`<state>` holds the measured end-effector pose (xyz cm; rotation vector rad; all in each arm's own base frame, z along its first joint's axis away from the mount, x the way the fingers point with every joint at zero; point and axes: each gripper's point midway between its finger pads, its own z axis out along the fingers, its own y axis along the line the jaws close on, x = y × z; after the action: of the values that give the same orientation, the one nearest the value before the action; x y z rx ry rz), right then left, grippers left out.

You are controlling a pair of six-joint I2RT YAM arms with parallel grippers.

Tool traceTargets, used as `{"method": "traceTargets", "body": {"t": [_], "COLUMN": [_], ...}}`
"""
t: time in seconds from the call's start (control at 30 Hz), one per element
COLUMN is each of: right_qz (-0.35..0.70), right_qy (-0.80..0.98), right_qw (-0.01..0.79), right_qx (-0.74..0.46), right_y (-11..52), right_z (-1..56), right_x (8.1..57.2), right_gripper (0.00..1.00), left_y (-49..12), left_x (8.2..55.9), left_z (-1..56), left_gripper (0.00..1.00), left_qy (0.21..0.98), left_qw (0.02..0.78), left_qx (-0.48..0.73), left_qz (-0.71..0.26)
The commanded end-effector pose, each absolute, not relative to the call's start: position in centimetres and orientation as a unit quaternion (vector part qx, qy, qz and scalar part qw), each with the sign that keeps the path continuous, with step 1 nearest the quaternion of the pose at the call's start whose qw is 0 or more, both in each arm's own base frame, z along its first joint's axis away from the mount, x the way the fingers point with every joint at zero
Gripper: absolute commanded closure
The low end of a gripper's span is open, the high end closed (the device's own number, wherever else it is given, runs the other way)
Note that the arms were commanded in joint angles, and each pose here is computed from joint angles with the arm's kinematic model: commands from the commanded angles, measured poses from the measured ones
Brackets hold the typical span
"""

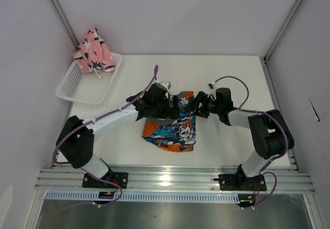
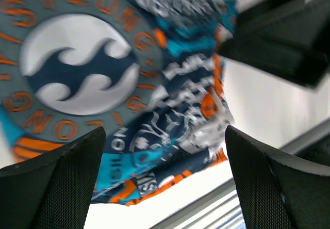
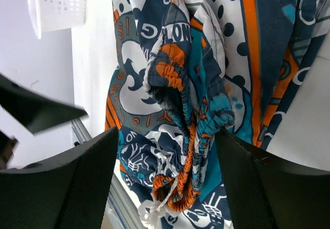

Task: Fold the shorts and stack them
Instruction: Fold the shorts

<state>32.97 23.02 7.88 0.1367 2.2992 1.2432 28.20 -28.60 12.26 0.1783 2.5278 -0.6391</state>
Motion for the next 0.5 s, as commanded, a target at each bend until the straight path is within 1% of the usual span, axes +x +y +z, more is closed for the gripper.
{"method": "traceTargets", "body": {"t": [0.0, 0.03, 0.17, 0.3, 0.47], "right_qz": [0.469, 0.468, 0.453, 0.437, 0.420], "right_qy": [0.834, 0.835, 0.846, 0.854, 0.863], "right_qw": [0.289, 0.289, 0.280, 0.281, 0.279], "right_qx": [0.029, 0.028, 0.030, 0.031, 0.028], "right_y": [24.1, 24.2, 24.4, 24.4, 24.5], "right_z": [9.4, 9.2, 8.0, 7.2, 6.5], "right_x": [35.2, 35.4, 36.2, 36.9, 37.4], "right_gripper": [0.25, 0.26, 0.32, 0.43, 0.48], "left_y": [-30.6, -31.5, -33.4, -34.4, -34.9], "left_x": [27.4, 26.3, 24.9, 24.3, 24.0], "left_z": [13.8, 13.5, 12.6, 10.4, 7.5], "left_gripper": [0.03, 0.03, 0.04, 0.06, 0.10], "left_qy": [0.911, 0.909, 0.905, 0.910, 0.918], "left_qw": [0.304, 0.301, 0.311, 0.298, 0.290], "left_qx": [0.100, 0.116, 0.143, 0.158, 0.166], "left_qz": [-0.261, -0.264, -0.254, -0.240, -0.212]}}
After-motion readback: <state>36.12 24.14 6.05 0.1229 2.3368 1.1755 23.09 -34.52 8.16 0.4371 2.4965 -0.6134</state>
